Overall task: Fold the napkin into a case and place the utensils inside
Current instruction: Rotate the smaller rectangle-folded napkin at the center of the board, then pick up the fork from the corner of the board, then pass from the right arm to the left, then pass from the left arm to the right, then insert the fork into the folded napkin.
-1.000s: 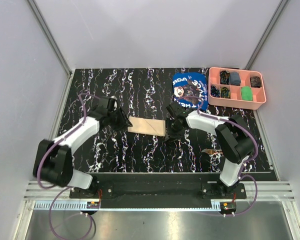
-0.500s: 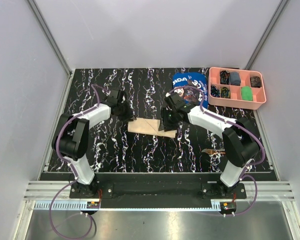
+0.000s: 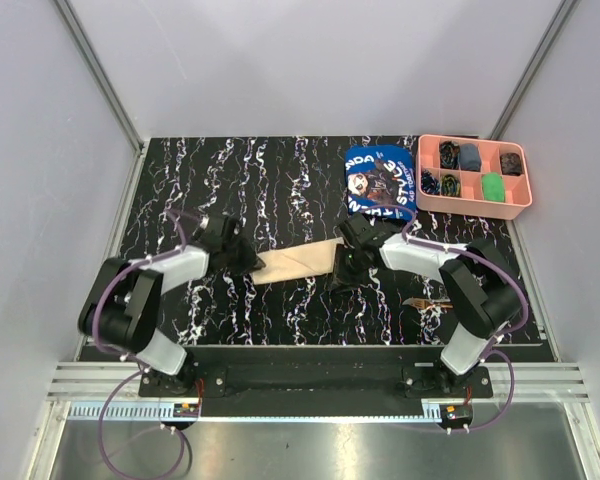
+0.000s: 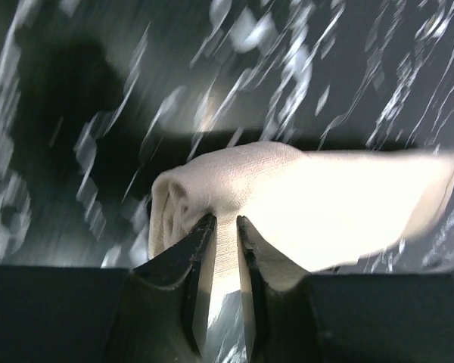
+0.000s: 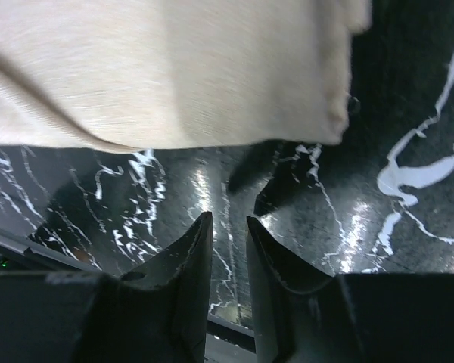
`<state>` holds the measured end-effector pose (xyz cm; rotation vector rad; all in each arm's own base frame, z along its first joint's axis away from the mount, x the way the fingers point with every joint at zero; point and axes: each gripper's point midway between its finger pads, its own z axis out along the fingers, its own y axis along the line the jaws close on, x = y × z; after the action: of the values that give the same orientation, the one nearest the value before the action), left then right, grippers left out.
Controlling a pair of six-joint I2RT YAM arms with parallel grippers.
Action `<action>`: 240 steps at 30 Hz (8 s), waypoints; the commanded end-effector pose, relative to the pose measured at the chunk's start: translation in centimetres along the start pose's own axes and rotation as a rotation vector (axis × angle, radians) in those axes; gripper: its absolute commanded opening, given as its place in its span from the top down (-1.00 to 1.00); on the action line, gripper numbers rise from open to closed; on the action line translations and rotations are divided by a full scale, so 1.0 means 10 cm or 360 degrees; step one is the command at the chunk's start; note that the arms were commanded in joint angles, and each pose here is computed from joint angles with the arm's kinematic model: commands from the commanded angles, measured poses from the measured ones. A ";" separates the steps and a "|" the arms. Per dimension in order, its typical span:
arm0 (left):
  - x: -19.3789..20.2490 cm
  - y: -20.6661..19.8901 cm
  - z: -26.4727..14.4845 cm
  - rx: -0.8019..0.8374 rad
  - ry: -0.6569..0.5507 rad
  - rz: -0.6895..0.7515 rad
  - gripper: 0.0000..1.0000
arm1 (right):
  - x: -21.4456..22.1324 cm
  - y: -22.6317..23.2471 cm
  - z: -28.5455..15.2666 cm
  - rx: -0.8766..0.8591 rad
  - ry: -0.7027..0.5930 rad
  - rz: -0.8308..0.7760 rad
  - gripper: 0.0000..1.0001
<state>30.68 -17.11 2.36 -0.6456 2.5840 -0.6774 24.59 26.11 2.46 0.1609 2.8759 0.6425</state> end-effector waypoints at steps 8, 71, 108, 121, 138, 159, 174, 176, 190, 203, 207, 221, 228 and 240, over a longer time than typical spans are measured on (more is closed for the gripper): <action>0.84 0.13 -0.46 0.0087 0.0018 -0.0356 0.46 | -0.40 0.19 0.10 -0.0026 -0.0140 -0.0099 0.34; 1.36 -1.23 -2.00 0.0983 0.0193 0.1028 -0.45 | 0.10 -2.72 -1.14 0.1022 -0.0546 0.1887 0.15; 0.05 -1.03 -1.78 0.0699 -0.0085 0.0506 -0.43 | -0.82 0.15 -0.86 -0.0072 -0.0070 -0.1905 0.96; 0.33 -1.15 -1.42 0.1096 0.0569 0.0490 -0.43 | -0.15 0.61 -1.03 -0.0205 -0.0102 -0.2807 1.00; 1.02 -1.19 -1.29 0.1185 0.0902 0.0591 -0.36 | -0.04 0.70 -1.02 -0.0162 -0.0178 -0.3032 1.00; 0.66 -1.28 -1.33 0.1105 0.0183 0.0687 1.00 | -0.50 0.92 -1.43 0.0076 -0.0787 -0.1801 -1.00; 0.01 -1.25 -1.73 0.1140 -0.0657 0.0412 1.00 | -0.86 1.93 -1.76 -0.0879 -0.0728 0.0229 -1.00; 0.01 -1.26 -1.73 0.1149 -0.0664 0.0406 1.00 | -0.90 2.03 -1.64 -0.0932 -0.0682 0.0311 -0.99; 0.05 -1.16 -1.68 0.1163 -0.0680 0.0369 1.00 | -1.24 2.30 -1.16 -0.0818 -0.0592 0.0508 0.01; -0.01 -1.12 -1.62 0.1102 -0.0736 0.0409 1.00 | -1.16 2.28 -0.90 -0.0741 -0.0471 0.0549 0.45; 0.00 -1.11 -1.60 0.1087 -0.0710 0.0411 1.00 | -1.20 2.34 -0.88 -0.0759 -0.0479 0.0501 1.00; 0.60 -0.17 -1.13 0.0610 -0.0268 0.0115 0.47 | -1.62 1.81 -0.48 -0.0169 -0.0810 -0.0220 1.00; 0.80 -0.40 -1.09 0.0816 -0.0085 0.0262 0.66 | -1.59 1.74 -0.19 -0.0086 -0.0766 -0.0246 1.00; 1.16 -0.01 -0.80 0.0627 0.0157 0.0203 0.77 | -1.50 1.75 0.11 0.0009 -0.0783 -0.0229 1.00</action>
<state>17.85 -20.02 5.84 -0.3555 2.4605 -1.1155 39.00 39.11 8.89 0.0629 2.4778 0.4732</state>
